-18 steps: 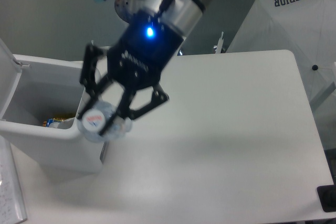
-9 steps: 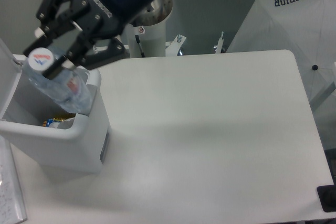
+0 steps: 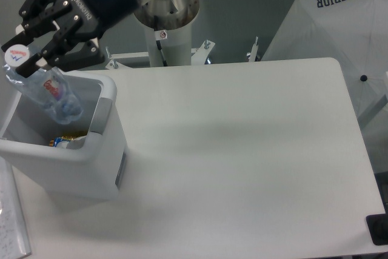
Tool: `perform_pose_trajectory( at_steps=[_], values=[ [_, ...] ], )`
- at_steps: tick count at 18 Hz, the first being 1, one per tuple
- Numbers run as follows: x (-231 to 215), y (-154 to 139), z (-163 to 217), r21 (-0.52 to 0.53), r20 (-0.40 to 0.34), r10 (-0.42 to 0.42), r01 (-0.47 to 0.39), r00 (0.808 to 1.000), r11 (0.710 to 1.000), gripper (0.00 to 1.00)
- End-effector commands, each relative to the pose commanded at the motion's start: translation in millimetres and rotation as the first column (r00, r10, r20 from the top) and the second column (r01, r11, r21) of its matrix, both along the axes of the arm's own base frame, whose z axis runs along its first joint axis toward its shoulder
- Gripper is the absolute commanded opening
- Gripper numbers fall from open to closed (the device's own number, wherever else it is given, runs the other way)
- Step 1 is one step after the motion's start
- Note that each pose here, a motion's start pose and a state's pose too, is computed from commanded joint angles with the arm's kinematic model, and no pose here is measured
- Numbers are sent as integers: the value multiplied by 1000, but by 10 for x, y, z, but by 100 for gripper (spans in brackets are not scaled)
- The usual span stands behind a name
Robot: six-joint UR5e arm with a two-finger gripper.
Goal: Place the trash in the trash can
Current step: 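Lower the bottle into the bin and open the gripper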
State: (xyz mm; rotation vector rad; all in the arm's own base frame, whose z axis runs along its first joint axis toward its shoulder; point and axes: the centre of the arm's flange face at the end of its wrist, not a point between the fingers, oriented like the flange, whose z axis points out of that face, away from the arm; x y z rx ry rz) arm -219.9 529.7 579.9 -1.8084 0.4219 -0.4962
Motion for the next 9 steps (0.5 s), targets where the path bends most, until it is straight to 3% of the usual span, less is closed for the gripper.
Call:
perform_pose_trajectory(
  at_steps=[3, 5, 6, 7, 8, 9],
  values=[
    [0, 0, -202, 10, -28, -18, 18, 999, 1000, 42],
    [18, -18, -290, 6, -28, -23, 23, 999, 1000, 49],
    [14, -26, -291, 5, -29, -20, 21, 999, 1000, 62],
    [18, -29, -276, 7, -31, -20, 21, 999, 1000, 88],
    [10, -22, -235, 11, -37, -19, 19, 999, 1000, 100],
    [-32, -26, -206, 14, -40, -12, 13, 999, 1000, 100]
  ],
)
